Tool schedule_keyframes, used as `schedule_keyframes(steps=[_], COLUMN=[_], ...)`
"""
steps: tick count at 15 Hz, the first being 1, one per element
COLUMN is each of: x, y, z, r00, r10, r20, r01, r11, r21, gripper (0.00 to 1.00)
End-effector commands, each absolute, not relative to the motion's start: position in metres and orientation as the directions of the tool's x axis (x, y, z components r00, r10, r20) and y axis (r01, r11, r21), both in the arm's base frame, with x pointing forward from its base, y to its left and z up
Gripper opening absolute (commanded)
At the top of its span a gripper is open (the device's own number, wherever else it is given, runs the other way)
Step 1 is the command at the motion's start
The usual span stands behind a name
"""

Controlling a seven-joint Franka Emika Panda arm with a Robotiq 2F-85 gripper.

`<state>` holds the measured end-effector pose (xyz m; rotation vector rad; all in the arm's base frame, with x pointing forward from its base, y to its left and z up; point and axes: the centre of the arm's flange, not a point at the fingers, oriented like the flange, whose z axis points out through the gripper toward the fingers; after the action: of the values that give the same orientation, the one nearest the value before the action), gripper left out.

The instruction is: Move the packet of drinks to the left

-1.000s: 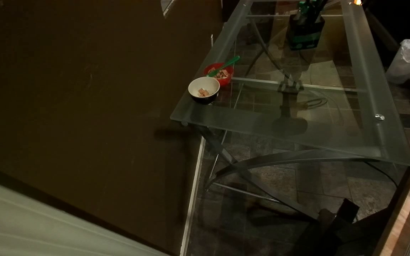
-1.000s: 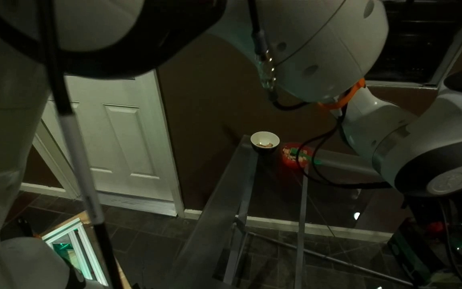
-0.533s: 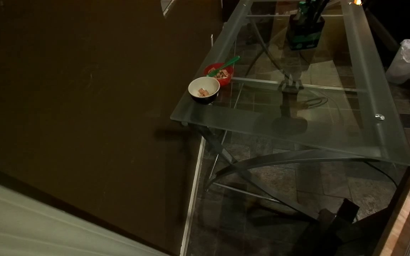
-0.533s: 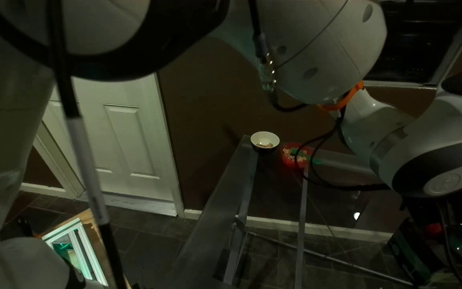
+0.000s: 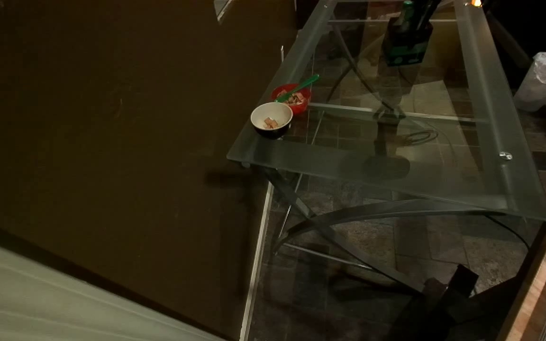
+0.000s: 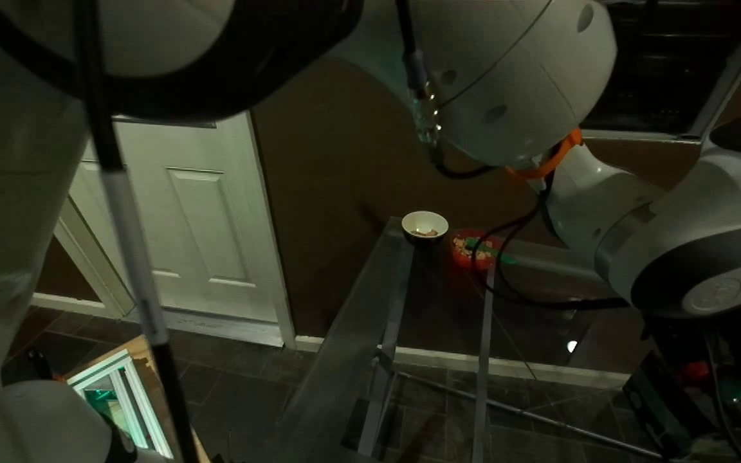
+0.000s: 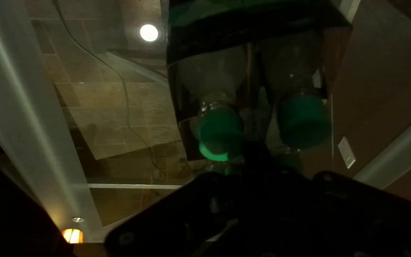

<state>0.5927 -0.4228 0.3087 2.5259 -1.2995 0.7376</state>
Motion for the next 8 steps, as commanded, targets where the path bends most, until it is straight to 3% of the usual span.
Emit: schedule_keyframes(steps=[1,8], x=[0.589,0.581], y=[-0.411,-0.367], z=[0.338,0.376], r00=[0.427,0.447], r10=[-0.742,-0.8], r20=[0.517,0.401], r01=[-0.868,-0.889], r11=[-0.496,-0.446], r21=[0.006,0.101], gripper=[0.03,0.03])
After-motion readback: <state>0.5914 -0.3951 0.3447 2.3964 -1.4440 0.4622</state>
